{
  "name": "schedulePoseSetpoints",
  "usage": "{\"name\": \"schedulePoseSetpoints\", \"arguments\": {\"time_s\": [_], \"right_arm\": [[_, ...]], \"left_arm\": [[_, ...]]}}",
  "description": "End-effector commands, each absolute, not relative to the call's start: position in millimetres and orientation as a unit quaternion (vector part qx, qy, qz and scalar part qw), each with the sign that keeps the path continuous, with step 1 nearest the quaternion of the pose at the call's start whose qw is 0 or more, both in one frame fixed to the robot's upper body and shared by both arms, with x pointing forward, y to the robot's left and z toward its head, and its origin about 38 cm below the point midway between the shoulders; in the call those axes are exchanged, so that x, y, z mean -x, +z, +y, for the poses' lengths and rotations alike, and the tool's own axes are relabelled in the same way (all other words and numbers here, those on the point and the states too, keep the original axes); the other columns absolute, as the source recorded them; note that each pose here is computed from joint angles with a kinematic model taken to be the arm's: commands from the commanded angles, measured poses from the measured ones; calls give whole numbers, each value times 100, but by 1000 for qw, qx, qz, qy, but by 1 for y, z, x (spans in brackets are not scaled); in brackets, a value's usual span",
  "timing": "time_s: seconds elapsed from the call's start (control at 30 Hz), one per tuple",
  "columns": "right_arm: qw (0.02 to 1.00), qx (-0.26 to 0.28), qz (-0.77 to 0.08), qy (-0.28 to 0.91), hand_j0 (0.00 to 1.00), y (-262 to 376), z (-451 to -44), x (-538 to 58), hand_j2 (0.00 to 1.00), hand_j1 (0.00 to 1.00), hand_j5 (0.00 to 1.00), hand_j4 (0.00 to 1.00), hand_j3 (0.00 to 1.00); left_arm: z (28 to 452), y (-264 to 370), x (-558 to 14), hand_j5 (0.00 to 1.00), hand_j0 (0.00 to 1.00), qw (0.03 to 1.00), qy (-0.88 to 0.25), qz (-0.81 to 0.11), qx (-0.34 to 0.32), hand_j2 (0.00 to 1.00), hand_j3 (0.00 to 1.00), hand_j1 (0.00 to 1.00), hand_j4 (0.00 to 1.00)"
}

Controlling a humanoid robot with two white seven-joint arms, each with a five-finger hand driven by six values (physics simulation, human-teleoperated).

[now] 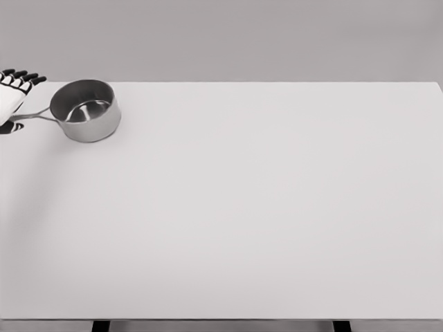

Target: Rotate pot handle

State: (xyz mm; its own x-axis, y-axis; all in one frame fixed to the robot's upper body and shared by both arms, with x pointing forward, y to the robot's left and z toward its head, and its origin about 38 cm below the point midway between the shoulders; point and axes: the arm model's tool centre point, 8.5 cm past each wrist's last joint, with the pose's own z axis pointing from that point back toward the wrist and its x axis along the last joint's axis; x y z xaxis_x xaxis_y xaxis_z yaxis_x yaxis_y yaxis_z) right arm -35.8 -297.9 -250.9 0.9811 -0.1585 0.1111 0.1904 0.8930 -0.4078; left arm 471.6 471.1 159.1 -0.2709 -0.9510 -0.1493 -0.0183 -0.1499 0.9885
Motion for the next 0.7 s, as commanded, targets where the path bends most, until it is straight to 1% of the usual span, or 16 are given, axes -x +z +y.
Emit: {"name": "schedulePoseSetpoints", "arguments": {"time_s": [0.0,0.67], "right_arm": [[972,213,-38,-90,100,-251,-298,36,100,100,100,100,100],[972,213,-38,-90,100,-251,-298,36,100,100,100,100,100]], "left_arm": [[474,155,-470,100,100,396,-599,-521,-461,100,100,100,100],[475,174,-485,100,100,385,-602,-513,-476,100,100,100,100]]}}
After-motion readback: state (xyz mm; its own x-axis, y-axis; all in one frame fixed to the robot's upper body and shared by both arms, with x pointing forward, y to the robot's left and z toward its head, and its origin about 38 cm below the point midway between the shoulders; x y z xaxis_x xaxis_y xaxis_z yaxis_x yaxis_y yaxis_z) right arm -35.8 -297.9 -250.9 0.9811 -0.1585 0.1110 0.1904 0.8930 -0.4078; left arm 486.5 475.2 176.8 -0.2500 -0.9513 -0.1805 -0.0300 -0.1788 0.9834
